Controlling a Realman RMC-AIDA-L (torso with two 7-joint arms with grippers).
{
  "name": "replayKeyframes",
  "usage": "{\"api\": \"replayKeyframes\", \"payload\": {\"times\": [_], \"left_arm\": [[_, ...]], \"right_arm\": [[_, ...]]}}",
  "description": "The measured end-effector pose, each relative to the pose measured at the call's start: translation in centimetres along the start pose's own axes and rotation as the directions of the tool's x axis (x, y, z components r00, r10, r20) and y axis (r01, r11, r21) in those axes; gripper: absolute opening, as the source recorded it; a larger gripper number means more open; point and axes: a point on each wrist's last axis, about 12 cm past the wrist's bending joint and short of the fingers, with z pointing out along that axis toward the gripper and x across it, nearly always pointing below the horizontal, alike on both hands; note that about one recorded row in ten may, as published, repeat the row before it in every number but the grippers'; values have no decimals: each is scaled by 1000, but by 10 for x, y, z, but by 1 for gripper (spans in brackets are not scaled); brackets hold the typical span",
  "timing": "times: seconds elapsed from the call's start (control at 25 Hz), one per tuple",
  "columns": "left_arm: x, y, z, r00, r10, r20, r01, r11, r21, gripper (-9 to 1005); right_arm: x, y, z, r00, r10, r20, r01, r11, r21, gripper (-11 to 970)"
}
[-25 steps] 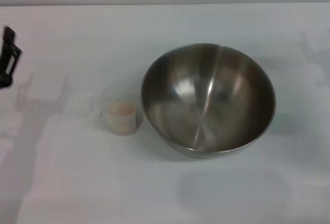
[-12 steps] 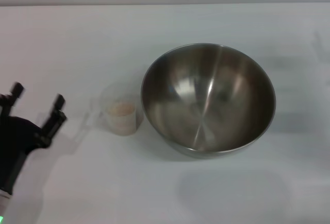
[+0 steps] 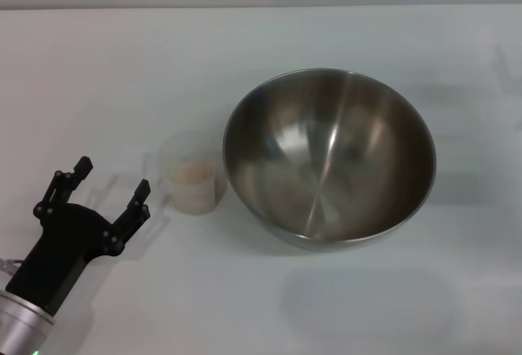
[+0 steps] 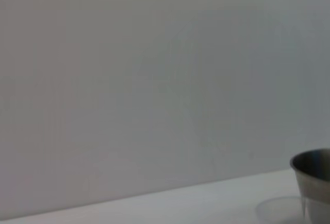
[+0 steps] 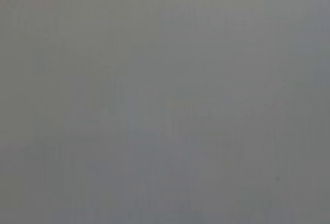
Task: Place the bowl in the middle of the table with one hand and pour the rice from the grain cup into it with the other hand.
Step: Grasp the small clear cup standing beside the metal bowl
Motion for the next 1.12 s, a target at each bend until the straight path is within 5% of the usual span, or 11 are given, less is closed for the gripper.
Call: {"api": "replayKeyframes", "payload": {"times": [1.12], "left_arm": [[1,15,35,997,34,-72,-35,999,-12,861]], "right_arm": [[0,1,4,1000,1,-3,-1,1000,-1,783]]}}
